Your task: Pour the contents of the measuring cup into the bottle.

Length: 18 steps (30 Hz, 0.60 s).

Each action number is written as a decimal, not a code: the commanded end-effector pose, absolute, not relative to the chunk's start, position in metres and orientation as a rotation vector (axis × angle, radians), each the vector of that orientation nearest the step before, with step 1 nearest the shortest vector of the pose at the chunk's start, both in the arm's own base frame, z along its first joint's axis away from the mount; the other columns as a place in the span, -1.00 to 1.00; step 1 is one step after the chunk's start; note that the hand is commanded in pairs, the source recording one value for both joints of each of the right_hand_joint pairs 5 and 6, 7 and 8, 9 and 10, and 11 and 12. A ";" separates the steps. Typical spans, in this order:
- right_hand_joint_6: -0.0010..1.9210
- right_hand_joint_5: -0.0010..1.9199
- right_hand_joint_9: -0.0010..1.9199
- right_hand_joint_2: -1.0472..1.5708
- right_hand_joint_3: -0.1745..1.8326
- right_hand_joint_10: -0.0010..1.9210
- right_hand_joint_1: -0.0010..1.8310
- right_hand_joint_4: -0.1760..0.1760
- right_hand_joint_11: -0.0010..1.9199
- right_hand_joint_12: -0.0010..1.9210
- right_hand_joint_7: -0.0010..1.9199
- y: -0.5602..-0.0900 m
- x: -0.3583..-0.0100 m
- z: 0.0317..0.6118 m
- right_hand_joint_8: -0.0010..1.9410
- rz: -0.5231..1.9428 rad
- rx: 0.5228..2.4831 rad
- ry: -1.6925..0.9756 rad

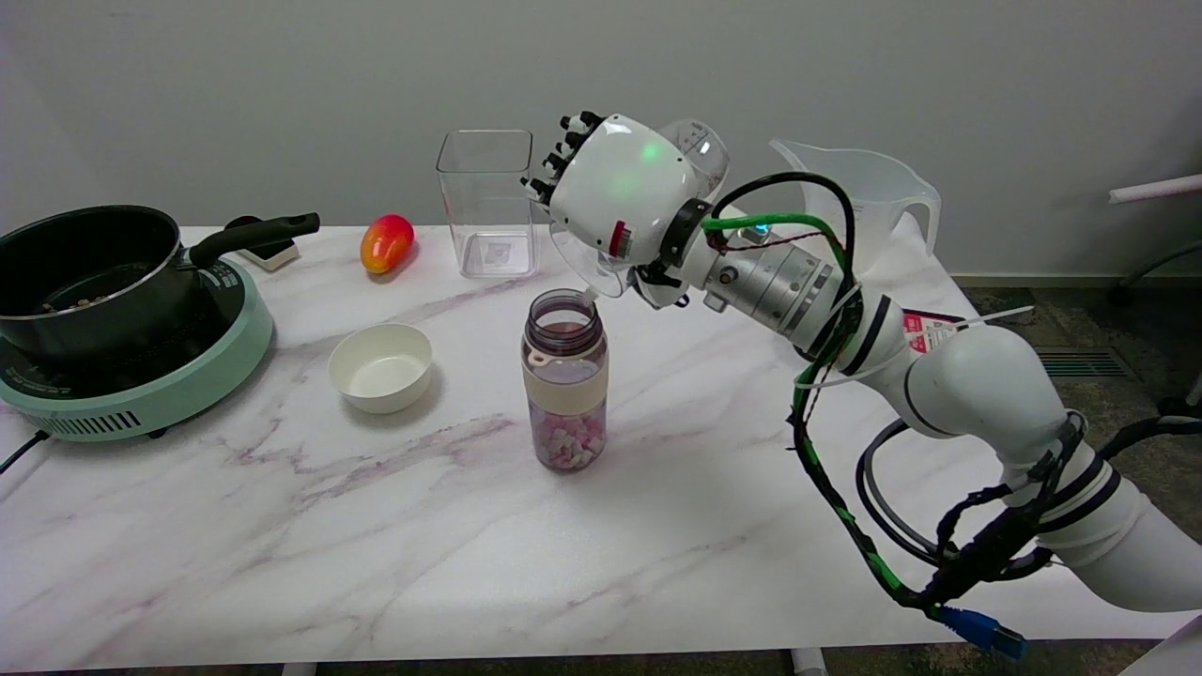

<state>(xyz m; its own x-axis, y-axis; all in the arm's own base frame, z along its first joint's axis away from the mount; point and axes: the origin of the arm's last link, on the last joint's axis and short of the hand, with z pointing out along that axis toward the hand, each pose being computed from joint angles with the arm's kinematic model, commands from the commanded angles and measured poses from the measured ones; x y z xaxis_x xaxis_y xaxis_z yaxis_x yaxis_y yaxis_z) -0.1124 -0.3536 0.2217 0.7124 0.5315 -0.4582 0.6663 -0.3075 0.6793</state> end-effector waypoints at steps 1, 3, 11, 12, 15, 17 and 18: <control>-0.08 -0.08 0.19 -0.22 0.41 0.19 0.64 0.00 -0.12 -0.12 0.24 -0.352 -0.111 0.219 0.23 -0.206 1.979 0.960; -0.08 -0.08 0.19 -0.22 0.41 0.19 0.64 0.00 -0.12 -0.12 0.25 -0.352 -0.111 0.219 0.23 -0.205 1.978 0.959; -0.08 -0.08 0.19 -0.21 0.39 0.19 0.64 0.00 -0.10 -0.11 0.25 -0.352 -0.108 0.218 0.23 -0.206 1.971 0.979; -0.08 -0.08 0.19 -0.21 0.39 0.19 0.64 0.00 -0.09 -0.09 0.25 -0.352 -0.108 0.218 0.23 -0.204 1.971 0.978; -0.07 -0.07 0.19 -0.20 0.38 0.19 0.64 0.00 -0.08 -0.08 0.25 -0.352 -0.106 0.219 0.24 -0.173 1.968 0.945; -0.07 -0.07 0.19 -0.19 0.38 0.19 0.64 0.00 -0.08 -0.08 0.25 -0.352 -0.103 0.223 0.24 -0.122 1.964 0.886; -0.07 -0.07 0.20 -0.19 0.38 0.19 0.64 0.00 -0.08 -0.08 0.25 -0.352 -0.101 0.226 0.24 -0.100 1.955 0.866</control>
